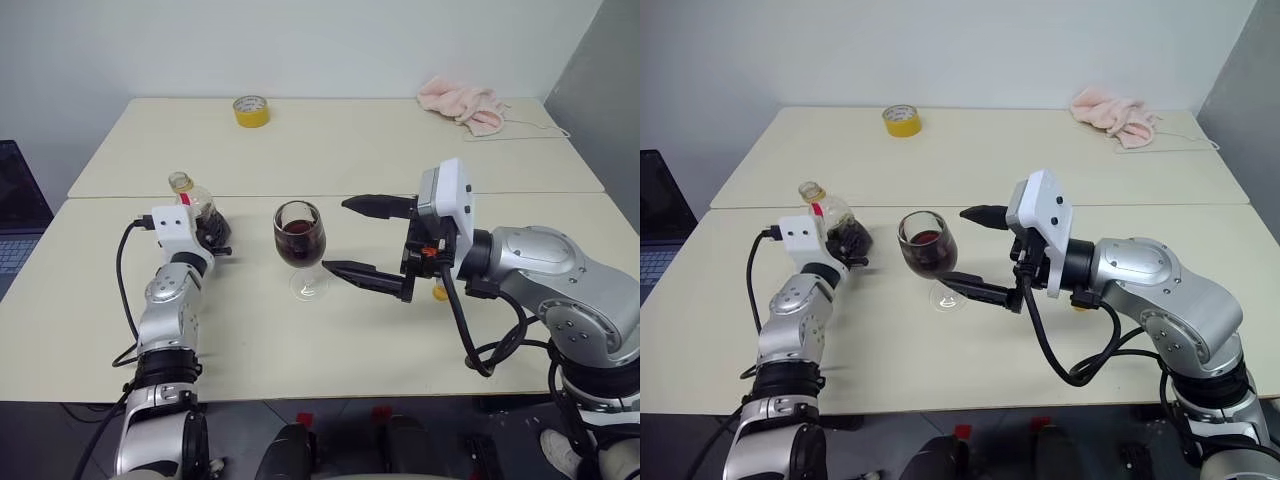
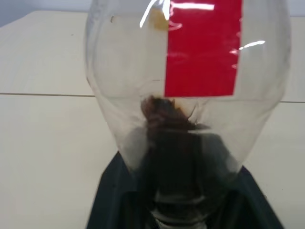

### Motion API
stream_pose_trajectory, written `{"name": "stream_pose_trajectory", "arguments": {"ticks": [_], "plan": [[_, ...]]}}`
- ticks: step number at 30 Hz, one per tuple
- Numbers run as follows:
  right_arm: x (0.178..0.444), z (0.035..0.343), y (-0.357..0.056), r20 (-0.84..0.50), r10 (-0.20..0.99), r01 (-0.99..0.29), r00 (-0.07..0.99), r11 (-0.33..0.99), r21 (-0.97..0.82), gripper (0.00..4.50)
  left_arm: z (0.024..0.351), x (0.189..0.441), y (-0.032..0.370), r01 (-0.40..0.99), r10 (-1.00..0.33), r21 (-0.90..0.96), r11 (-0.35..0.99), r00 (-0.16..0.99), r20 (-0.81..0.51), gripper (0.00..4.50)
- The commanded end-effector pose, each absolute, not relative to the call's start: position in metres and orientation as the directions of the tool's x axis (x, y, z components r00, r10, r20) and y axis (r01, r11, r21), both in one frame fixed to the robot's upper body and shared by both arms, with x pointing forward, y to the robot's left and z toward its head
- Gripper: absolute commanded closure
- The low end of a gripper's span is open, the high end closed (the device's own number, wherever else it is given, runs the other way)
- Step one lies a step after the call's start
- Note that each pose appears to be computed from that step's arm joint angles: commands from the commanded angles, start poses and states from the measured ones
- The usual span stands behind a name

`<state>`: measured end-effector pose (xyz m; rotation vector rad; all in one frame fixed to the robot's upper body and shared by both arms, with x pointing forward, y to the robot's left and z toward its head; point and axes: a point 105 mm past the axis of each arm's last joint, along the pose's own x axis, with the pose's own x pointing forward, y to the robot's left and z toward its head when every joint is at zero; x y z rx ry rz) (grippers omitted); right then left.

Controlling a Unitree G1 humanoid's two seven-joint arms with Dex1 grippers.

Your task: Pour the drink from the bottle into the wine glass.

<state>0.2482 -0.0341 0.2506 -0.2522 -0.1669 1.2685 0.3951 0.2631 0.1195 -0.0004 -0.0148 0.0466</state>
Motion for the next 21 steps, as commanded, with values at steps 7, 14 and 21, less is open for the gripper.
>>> {"name": "stream_pose_trajectory", "arguments": {"ticks": [7,14,21], "plan": [[0.246,0.254,-0.035,0.012,0.955,-0.909,0.298,0.287,-0.303,0.00,0.135,0.393,0.266,-0.005,-0.001,0.083,0.997,0.998,0.070,0.06],[0.248,0.252,-0.040,0.031,0.945,-0.902,0.327,0.321,-0.289,0.00,0.139,0.382,0.259,0.042,-0.054,0.122,0.992,0.994,0.098,0.06],[0.251,0.249,-0.056,0.072,0.924,-0.895,0.376,0.383,-0.229,0.00,0.153,0.360,0.262,0.036,-0.056,0.134,0.990,0.986,0.154,0.06]]}}
